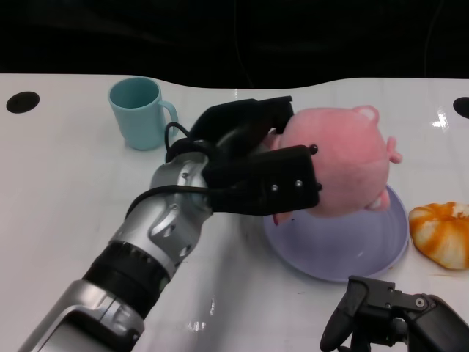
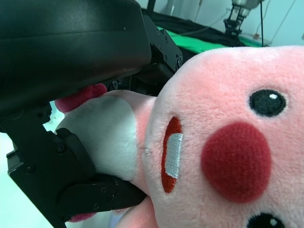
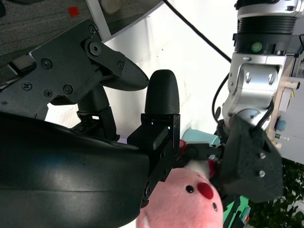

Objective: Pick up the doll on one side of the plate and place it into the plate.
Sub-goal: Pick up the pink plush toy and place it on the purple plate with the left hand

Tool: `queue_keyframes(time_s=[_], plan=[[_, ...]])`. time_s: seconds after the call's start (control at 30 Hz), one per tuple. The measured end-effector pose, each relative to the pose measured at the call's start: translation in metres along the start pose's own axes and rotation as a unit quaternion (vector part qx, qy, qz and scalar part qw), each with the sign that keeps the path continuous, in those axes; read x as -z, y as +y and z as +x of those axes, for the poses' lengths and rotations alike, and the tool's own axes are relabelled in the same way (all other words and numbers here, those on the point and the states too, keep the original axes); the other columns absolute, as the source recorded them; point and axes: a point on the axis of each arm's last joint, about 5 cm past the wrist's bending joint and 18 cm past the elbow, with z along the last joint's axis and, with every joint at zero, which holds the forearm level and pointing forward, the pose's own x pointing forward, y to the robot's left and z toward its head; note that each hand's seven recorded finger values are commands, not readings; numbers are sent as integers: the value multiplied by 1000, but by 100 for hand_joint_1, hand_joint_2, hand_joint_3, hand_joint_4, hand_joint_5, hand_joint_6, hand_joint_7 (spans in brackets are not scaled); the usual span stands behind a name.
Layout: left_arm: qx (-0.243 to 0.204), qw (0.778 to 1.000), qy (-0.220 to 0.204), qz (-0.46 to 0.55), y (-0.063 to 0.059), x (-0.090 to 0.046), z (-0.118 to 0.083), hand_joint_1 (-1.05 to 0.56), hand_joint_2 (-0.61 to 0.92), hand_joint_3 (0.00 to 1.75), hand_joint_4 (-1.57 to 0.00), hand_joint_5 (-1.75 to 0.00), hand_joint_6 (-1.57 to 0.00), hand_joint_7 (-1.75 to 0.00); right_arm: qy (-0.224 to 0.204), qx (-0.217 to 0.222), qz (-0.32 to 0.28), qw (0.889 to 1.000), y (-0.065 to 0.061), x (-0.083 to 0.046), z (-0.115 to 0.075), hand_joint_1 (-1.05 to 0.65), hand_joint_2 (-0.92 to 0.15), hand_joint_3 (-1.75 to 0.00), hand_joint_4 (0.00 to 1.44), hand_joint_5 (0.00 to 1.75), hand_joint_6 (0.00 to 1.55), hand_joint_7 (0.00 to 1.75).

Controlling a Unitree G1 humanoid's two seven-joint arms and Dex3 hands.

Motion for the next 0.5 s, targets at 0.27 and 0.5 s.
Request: queue_keyframes(time_s=[0.27,0.5], plan=[[26,999,1,18,-12,-19,15,-23,56,93,-94,-175,-65,-172,-2,0,1,1000,0,-1,0,-22,-55,-106,66,170,63,134],[51,999,13,7,-24,-22,17,-28,58,71,-93,-175,-72,-156,-1,1,1,1000,0,0,-1,-21,-55,-106,66,169,63,133]])
